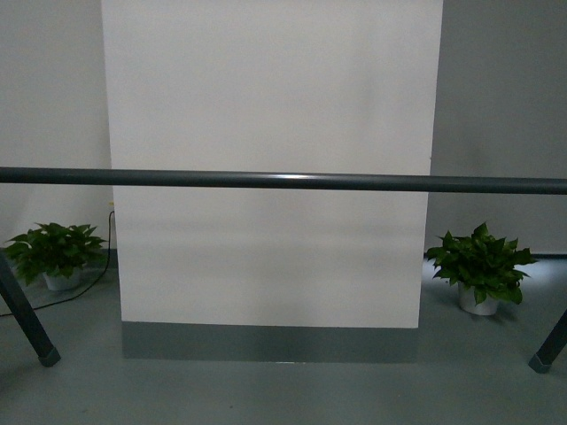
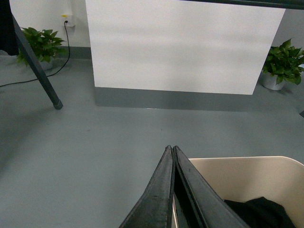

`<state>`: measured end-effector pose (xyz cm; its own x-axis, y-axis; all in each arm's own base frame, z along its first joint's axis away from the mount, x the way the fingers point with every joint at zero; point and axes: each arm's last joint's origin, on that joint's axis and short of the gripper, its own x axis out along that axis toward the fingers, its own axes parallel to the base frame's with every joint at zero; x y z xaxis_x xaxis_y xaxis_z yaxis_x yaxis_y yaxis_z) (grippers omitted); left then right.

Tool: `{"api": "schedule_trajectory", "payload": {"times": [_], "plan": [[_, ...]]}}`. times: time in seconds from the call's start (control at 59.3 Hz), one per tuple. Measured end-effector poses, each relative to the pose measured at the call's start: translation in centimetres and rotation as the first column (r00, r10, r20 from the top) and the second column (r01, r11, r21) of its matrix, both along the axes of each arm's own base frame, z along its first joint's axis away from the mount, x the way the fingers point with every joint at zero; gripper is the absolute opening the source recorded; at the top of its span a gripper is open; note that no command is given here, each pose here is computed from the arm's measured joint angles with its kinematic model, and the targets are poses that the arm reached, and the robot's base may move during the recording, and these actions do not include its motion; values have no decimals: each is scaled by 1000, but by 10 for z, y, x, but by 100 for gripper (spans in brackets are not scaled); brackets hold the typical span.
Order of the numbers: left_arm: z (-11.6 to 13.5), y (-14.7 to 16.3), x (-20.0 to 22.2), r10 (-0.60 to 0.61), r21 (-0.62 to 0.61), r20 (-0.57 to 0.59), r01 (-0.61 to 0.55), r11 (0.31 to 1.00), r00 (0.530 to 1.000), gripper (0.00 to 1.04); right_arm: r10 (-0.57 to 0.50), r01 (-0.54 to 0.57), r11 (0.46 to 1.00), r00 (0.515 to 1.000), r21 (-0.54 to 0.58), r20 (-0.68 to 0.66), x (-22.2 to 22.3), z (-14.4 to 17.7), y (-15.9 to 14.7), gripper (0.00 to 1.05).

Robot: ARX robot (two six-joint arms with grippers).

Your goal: Move hamper under clothes hanger

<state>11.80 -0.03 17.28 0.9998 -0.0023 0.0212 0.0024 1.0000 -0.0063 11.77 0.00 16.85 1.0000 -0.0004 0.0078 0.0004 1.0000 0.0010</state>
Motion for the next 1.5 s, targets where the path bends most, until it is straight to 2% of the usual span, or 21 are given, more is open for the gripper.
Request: {"api": "schedule_trajectory", "payload": {"times": [0.523,0.607,0.675,0.996,1.316,1.451,1.502], "plan": [[-1,0,-11,0,0,0,0,1000,1000,3,0,0,1000,1000,0,0,-10,-1,0,2],[-5,0,-18,0,0,-32,0,1000,999,3,2,-2,1000,999,0,-35,-17,-5,0,2],[-3,0,-21,0,0,-6,0,1000,1000,3,3,-3,1000,1000,0,-2,-20,-3,0,2],[-4,0,-21,0,0,-6,0,1000,1000,4,2,-2,1000,1000,0,-5,-20,-3,0,2],[-4,0,-21,0,0,-6,0,1000,1000,54,2,-2,1000,1000,-1,-5,-20,-3,0,49],[-4,0,-21,0,0,-6,0,1000,1000,85,2,-2,1000,1000,-1,-5,-20,-3,0,79],[-4,0,-21,0,0,-6,0,1000,1000,92,2,-2,1000,1000,-1,-5,-20,-3,0,86]]}}
